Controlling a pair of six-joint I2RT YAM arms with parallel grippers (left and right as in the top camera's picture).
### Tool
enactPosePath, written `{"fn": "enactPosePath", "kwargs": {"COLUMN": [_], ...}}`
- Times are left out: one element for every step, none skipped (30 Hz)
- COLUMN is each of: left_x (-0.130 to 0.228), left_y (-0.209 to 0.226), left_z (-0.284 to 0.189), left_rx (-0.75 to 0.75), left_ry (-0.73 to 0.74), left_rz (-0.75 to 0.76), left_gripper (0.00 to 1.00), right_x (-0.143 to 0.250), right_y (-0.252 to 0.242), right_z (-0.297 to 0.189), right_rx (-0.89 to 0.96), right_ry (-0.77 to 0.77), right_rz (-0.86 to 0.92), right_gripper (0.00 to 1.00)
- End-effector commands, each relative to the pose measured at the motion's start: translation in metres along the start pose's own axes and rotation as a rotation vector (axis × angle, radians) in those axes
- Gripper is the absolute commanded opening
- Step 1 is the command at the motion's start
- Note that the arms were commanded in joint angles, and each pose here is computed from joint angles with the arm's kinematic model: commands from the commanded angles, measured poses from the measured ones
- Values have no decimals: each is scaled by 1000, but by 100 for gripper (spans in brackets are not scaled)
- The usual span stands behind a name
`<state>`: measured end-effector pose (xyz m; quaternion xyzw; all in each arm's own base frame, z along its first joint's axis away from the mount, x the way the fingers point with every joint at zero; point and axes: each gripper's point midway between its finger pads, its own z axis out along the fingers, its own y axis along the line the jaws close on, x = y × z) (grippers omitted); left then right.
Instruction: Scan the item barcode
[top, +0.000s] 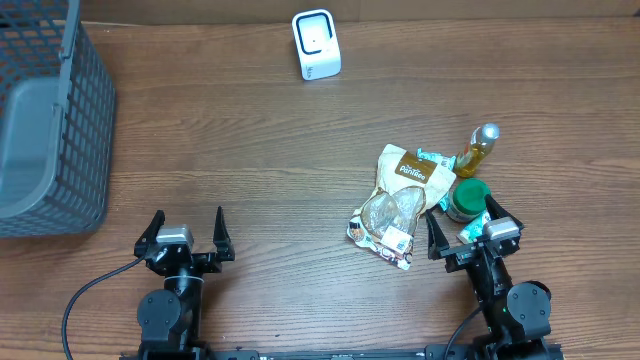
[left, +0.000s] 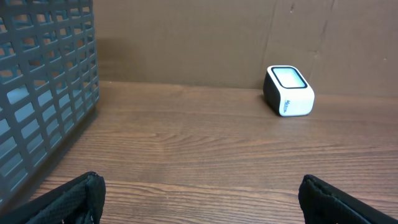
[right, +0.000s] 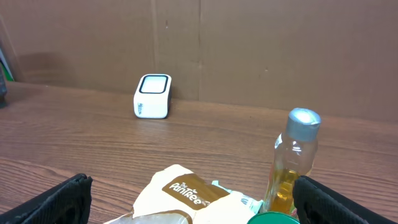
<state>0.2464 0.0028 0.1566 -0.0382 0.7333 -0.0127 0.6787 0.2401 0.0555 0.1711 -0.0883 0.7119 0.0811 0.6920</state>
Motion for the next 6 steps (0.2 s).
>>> {"fn": "enactPosePath", "kwargs": {"left_x": [-1,-1,-1,-1,-1,-1], "left_y": [1,1,1,1,1,1], "left_z": [0,0,0,0,0,0], "left_rx": [-7,-7,-7,-7,-7,-7], "left_ry": [-11,-11,-11,-11,-11,-11], "left_rz": [-14,-14,-14,-14,-14,-14], "left_gripper": [100,100,99,100,100,99], "right_x": [1,1,1,1,1,1], "right_y": [0,0,0,0,0,0], "right_z": [0,0,0,0,0,0], "right_rx": [-3,-3,-3,-3,-3,-3], "right_ry": [-6,-6,-6,-6,-6,-6], "right_rz": [-1,-1,-1,-1,-1,-1], "right_gripper": [100,100,100,100,100,100]}}
